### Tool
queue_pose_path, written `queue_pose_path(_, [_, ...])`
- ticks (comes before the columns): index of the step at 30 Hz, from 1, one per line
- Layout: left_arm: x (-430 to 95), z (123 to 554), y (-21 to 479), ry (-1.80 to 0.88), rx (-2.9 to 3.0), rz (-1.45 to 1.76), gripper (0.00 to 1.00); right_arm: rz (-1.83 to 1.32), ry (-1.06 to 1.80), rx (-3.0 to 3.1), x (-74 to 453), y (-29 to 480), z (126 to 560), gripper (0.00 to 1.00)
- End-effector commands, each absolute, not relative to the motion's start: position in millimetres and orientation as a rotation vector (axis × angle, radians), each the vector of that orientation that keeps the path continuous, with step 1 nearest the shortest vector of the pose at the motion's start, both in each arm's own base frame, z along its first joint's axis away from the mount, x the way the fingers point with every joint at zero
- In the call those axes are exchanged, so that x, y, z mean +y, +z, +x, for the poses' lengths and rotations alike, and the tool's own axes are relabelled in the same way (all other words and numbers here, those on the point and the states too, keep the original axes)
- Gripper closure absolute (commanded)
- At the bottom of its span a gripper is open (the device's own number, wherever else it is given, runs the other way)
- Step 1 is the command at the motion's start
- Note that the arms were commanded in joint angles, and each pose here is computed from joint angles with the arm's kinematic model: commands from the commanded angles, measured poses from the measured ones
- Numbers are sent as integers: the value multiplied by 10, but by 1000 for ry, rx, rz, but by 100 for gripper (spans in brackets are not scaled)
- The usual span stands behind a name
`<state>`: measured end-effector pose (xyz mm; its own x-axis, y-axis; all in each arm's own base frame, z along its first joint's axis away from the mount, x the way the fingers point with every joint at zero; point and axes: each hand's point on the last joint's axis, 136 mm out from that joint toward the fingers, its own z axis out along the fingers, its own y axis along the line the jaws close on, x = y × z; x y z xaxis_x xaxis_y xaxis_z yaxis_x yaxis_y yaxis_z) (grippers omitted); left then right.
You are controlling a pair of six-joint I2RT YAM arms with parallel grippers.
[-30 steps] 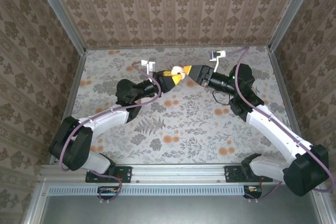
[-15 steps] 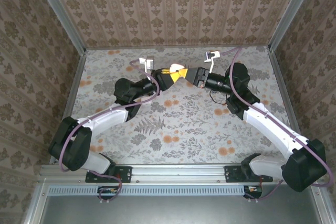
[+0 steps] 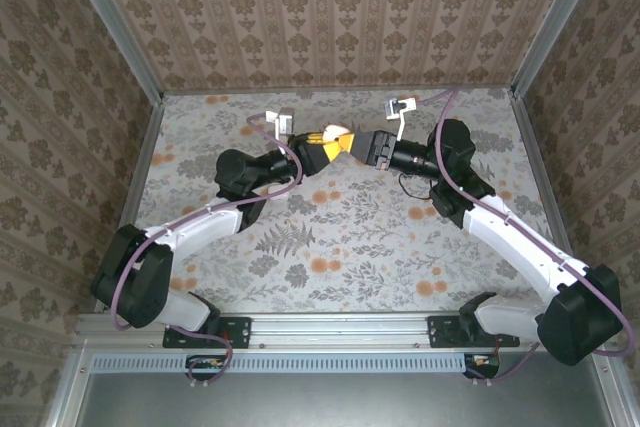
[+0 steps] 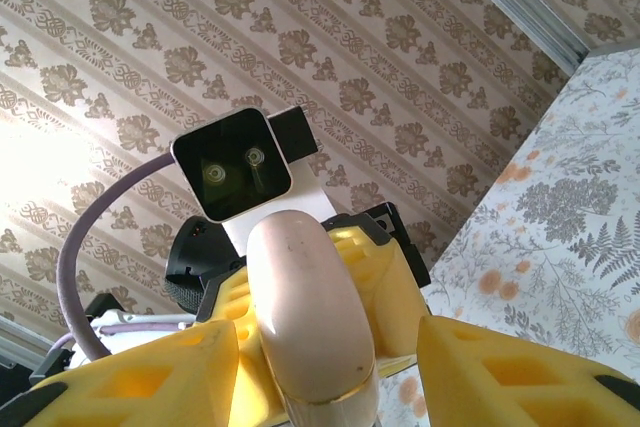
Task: Insert wireless bluetooth earbuds into charging case
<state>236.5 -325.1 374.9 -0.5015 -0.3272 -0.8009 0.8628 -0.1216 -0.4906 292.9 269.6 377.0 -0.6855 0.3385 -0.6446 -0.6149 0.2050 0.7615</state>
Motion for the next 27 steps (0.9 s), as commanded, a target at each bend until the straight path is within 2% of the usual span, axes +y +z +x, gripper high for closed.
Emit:
queue_pose_path(1, [-3225, 2183, 3901, -1786, 1212, 732, 90, -290, 1574, 1677, 2707, 3939, 2913, 49])
queue_pose_path(4, [-3228, 2176, 3897, -1793, 1217, 734, 91, -293, 1575, 1668, 2705, 3976, 2909, 46])
queue_pose_path(7, [-3223, 2171, 3906, -1795, 1215, 732, 91, -298, 1572, 1661, 2703, 4010, 2907, 48])
queue_pose_path(11, [-3220, 2169, 3927, -1796, 1211, 733, 91, -328, 1589, 1668, 2734, 3992, 2880, 67])
queue_pose_path(14, [-3216, 2173, 3930, -1795, 1211, 731, 89, -345, 1599, 1677, 2751, 3955, 2861, 73])
queue_pose_path(16, [-3213, 2181, 3927, -1797, 1214, 727, 87, -357, 1601, 1680, 2755, 3935, 2843, 74])
queue_pose_path(19, [-3207, 2186, 3941, -1801, 1215, 729, 87, -365, 1593, 1690, 2755, 3899, 2833, 65])
queue_pose_path(22, [-3214, 2168, 3963, -1812, 1214, 744, 87, -376, 1583, 1693, 2757, 3878, 2831, 63])
queue_pose_path(27, [-3228, 2138, 3967, -1832, 1222, 768, 83, -409, 1595, 1692, 2789, 3881, 2821, 77])
